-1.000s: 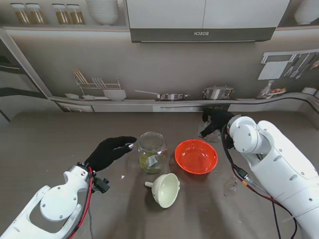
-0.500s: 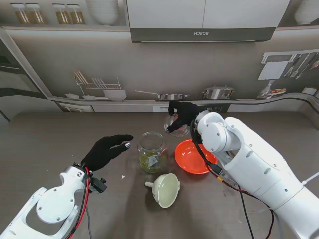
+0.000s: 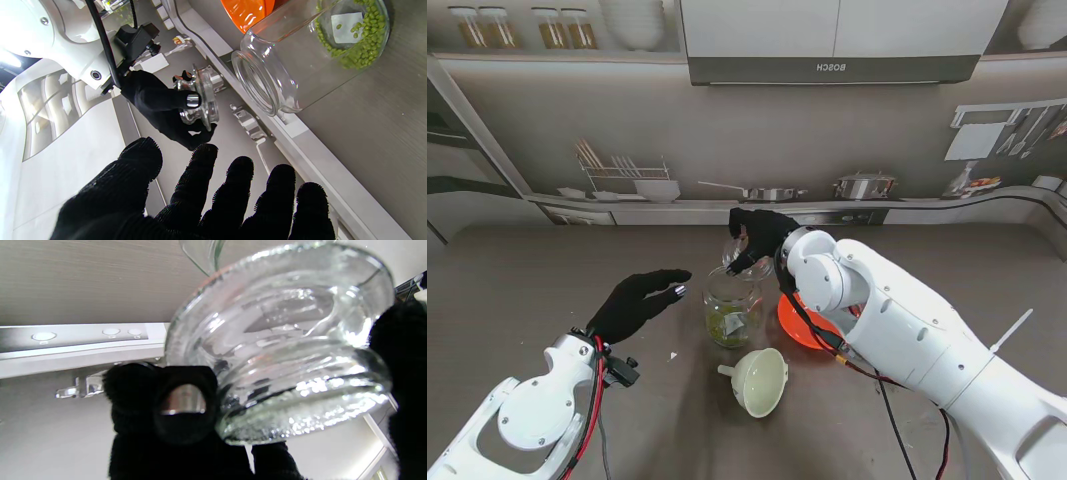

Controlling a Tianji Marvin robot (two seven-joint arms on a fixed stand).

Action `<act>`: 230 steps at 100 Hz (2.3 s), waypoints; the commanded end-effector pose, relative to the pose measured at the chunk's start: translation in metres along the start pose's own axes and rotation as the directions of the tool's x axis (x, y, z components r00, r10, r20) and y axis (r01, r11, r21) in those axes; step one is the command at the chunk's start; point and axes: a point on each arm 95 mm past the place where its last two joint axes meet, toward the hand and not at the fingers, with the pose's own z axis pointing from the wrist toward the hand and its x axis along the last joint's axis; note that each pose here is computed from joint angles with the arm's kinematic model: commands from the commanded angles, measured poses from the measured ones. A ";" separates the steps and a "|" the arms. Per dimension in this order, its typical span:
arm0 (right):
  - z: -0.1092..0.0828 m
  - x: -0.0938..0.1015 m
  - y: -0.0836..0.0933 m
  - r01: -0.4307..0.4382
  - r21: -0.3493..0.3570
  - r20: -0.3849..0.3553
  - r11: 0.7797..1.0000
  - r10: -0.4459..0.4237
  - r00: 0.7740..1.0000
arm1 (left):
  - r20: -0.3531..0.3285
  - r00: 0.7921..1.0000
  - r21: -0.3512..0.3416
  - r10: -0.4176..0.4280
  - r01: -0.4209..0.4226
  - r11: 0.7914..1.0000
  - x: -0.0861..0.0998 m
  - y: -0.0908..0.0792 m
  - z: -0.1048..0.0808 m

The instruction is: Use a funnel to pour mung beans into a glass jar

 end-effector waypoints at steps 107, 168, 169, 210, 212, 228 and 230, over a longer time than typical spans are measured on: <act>0.030 0.021 -0.035 0.119 0.076 -0.099 0.990 -0.111 0.989 | -0.001 1.000 -0.005 -0.018 0.018 1.000 0.003 -0.001 -0.004; 0.027 0.018 -0.036 0.236 0.046 -0.133 0.971 -0.228 0.964 | 0.000 1.000 -0.011 -0.017 0.017 1.000 0.003 -0.001 -0.003; 0.027 0.018 -0.036 0.239 0.044 -0.134 0.970 -0.232 0.964 | 0.000 1.000 -0.011 -0.017 0.017 1.000 0.003 -0.001 -0.004; 0.025 0.017 -0.038 0.295 0.027 -0.147 0.955 -0.288 0.946 | 0.002 1.000 -0.014 -0.018 0.018 1.000 0.003 -0.001 -0.003; 0.025 0.017 -0.038 0.296 0.027 -0.147 0.955 -0.290 0.946 | 0.002 1.000 -0.014 -0.018 0.018 1.000 0.003 -0.001 -0.003; 0.024 0.015 -0.038 0.311 0.025 -0.149 0.950 -0.304 0.941 | 0.002 1.000 -0.016 -0.018 0.018 1.000 0.003 -0.001 -0.003; 0.024 0.015 -0.038 0.314 0.024 -0.150 0.949 -0.307 0.940 | 0.002 1.000 -0.016 -0.018 0.018 1.000 0.003 -0.001 -0.003</act>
